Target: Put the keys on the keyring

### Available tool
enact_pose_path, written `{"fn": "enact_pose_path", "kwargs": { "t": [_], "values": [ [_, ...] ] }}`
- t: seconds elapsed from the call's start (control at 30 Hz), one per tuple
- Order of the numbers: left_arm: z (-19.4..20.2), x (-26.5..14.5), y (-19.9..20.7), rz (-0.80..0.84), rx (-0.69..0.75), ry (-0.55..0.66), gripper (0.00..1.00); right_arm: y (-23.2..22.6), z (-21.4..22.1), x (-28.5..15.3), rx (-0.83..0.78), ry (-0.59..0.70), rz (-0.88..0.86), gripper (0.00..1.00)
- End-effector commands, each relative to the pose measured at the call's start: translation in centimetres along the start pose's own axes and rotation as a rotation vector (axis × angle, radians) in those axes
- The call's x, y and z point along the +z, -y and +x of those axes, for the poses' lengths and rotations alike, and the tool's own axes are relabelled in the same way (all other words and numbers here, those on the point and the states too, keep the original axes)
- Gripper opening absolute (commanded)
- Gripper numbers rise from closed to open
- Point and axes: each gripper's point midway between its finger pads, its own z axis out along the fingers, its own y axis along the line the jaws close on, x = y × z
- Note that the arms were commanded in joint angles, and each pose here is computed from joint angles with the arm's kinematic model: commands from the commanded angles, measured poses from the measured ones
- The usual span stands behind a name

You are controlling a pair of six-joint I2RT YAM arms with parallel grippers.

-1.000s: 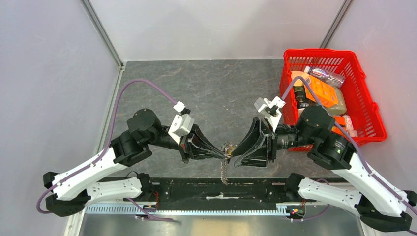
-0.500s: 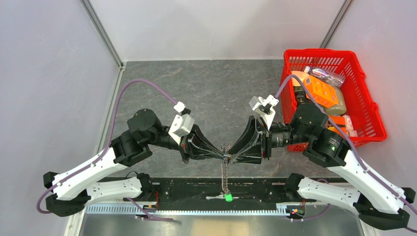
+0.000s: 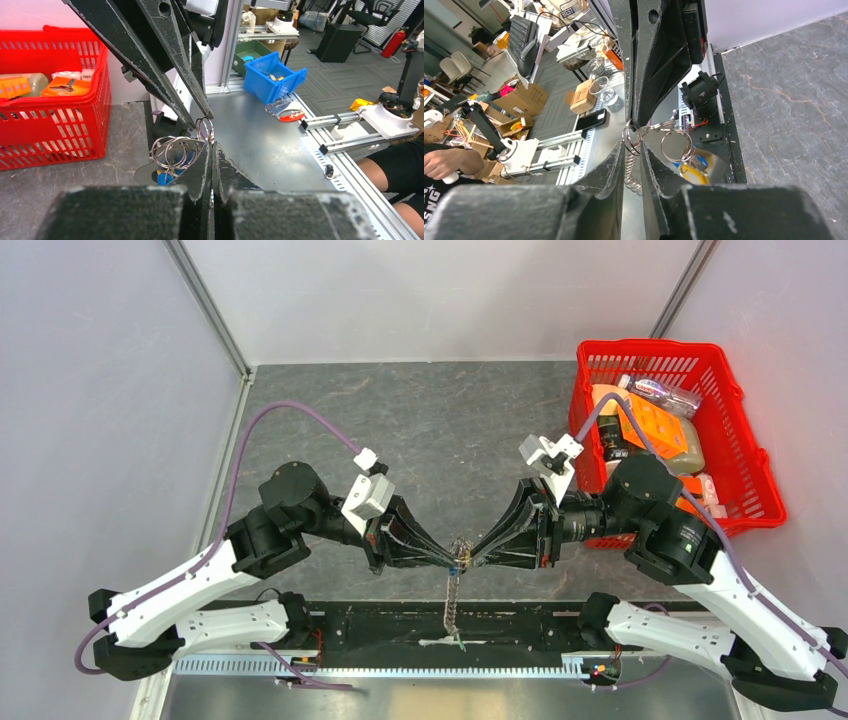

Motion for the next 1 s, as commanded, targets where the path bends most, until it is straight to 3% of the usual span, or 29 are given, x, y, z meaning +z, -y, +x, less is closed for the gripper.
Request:
{"fn": "enact_pose_path", "kwargs": {
  "t": [0.0, 0.57, 0.8, 0.97],
  "values": [
    [-1.7, 0.0, 1.2, 0.052, 0.021, 0.054, 0.02, -0.7, -1.5, -0.1, -0.054, 0.055, -0.017, 0.23],
    [-2.2, -0.1, 1.4, 0.060, 0.039, 0.073, 0.02, -0.1, -0.8, 1.0, -0.020, 0.027, -0.047, 0.27],
    [-2.4, -0.2, 1.5, 0.058, 0.043, 0.080, 0.02, -0.2, -0.5, 1.2, -0.020, 0.014, -0.058, 0.07],
    [-2.4, -0.2, 1.5, 0.059, 0.044, 0.081, 0.02, -0.6, -0.4, 1.5, -0.025, 0.011, -0.080, 0.00]
  ]
}}
